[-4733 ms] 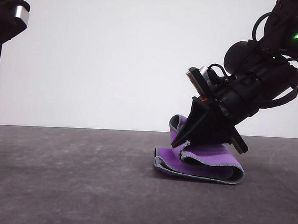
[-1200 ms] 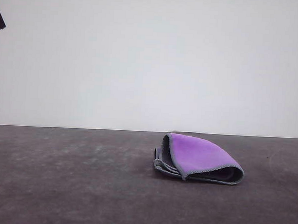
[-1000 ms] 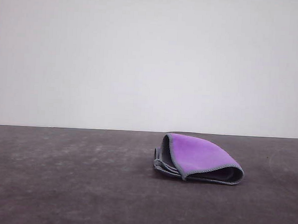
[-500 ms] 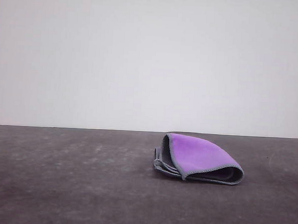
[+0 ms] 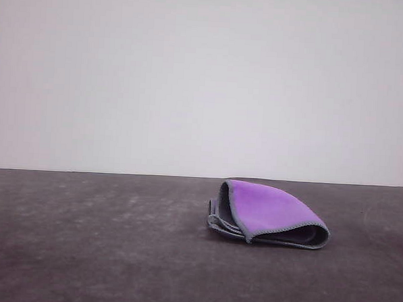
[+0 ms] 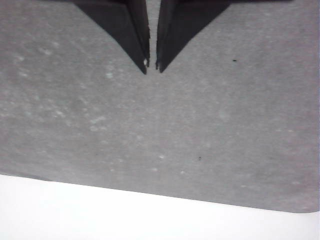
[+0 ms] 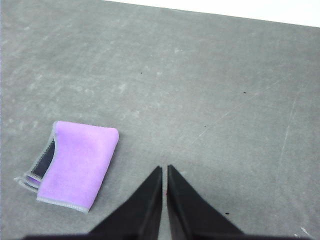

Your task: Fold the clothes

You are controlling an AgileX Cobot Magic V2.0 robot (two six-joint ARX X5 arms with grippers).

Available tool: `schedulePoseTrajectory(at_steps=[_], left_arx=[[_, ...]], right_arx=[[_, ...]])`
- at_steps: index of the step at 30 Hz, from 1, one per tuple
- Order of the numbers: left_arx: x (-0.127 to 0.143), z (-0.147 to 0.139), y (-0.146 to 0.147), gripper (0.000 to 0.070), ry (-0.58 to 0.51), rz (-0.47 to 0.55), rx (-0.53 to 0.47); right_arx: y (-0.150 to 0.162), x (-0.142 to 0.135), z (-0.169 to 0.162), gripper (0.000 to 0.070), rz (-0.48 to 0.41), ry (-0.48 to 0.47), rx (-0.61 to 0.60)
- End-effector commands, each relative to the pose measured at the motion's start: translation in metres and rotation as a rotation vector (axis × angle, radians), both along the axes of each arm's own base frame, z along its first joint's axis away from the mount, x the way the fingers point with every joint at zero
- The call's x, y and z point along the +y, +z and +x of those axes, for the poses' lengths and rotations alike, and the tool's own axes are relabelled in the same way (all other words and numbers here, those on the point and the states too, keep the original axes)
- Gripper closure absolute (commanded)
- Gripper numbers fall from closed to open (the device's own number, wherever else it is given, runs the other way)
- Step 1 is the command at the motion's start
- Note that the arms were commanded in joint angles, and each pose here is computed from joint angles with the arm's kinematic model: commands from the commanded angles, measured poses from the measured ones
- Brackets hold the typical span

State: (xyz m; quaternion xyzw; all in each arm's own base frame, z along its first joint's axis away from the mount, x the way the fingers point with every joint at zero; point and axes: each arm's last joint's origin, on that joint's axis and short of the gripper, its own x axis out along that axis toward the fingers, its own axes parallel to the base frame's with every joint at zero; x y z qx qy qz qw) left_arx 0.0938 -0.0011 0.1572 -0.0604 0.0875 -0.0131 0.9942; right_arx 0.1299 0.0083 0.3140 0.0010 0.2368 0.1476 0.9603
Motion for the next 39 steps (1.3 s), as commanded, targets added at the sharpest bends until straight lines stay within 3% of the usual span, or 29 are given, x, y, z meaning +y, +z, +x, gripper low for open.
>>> schedulePoseTrajectory(at_steps=[1,25,29,34,39], left_arx=[[0.0,0.0,-0.006,0.0688,0.008,0.037,0.042],[0.001,0.0,-0.005,0.0688,0.012,0.031,0.04],[0.001,0.0,-0.005,0.0688,0.012,0.03,0.04],[0.001,0.0,-0.005,0.0688,0.012,0.031,0.04],[0.001,0.0,-0.005,0.0688,0.012,0.031,0.04]], right_arx=[[0.002,0.0,0.001,0.069,0.012,-0.006,-0.01],[0.002,0.0,0.001,0.069,0.007,-0.004,-0.012],[0.008,0.002,-0.01,0.069,-0.044,0.03,-0.087],[0.001,-0.002,-0.028,0.069,-0.027,-0.115,-0.217],[-0.038,-0.006,-0.044,0.069,-0.039,-0.229,-0.222]])
